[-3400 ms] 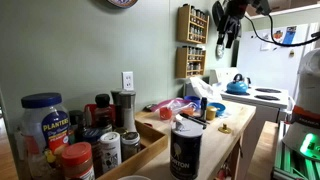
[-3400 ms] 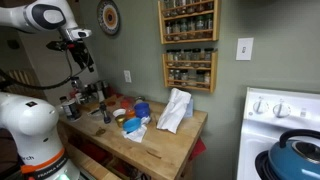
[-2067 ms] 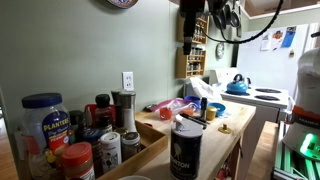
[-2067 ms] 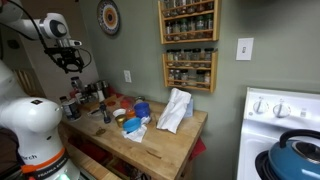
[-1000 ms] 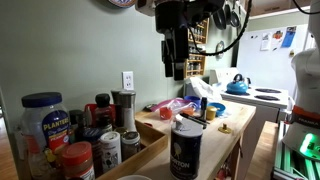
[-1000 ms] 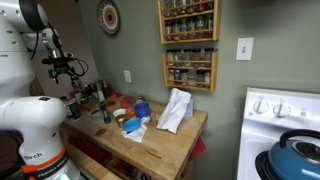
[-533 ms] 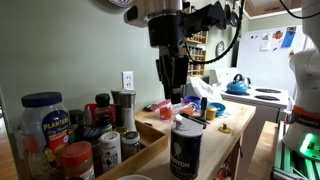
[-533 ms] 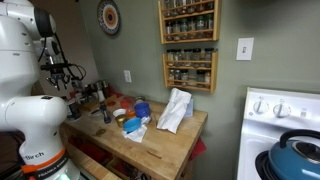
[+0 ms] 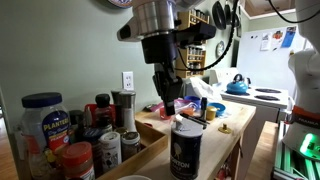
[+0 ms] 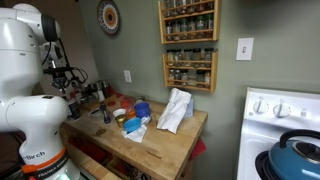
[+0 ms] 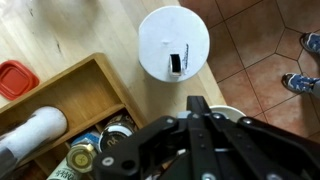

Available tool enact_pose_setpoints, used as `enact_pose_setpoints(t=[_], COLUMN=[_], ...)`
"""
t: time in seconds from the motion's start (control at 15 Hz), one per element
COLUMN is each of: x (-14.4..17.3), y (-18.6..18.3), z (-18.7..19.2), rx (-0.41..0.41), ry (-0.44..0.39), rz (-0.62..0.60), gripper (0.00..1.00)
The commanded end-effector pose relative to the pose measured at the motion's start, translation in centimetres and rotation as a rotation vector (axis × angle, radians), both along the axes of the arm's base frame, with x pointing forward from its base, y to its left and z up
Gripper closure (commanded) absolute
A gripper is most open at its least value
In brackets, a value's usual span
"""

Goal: Close the top of the white lid to the black container

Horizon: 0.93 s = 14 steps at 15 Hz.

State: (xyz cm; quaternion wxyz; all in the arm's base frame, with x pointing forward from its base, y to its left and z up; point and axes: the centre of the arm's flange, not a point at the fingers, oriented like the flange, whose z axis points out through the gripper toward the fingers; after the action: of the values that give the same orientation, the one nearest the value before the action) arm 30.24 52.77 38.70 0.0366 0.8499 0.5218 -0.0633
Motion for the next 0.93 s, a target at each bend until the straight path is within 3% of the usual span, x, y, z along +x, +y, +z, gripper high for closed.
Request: enact_pose_setpoints(t=[0.0, 0.87], x=[0.1, 0.9], y=[0.8, 0.1], z=[-0.8, -2.6], rx=[-0.049, -0.128], ry=[0.026, 0.02], rz=[0.029, 0.051], gripper=[1.0, 1.0])
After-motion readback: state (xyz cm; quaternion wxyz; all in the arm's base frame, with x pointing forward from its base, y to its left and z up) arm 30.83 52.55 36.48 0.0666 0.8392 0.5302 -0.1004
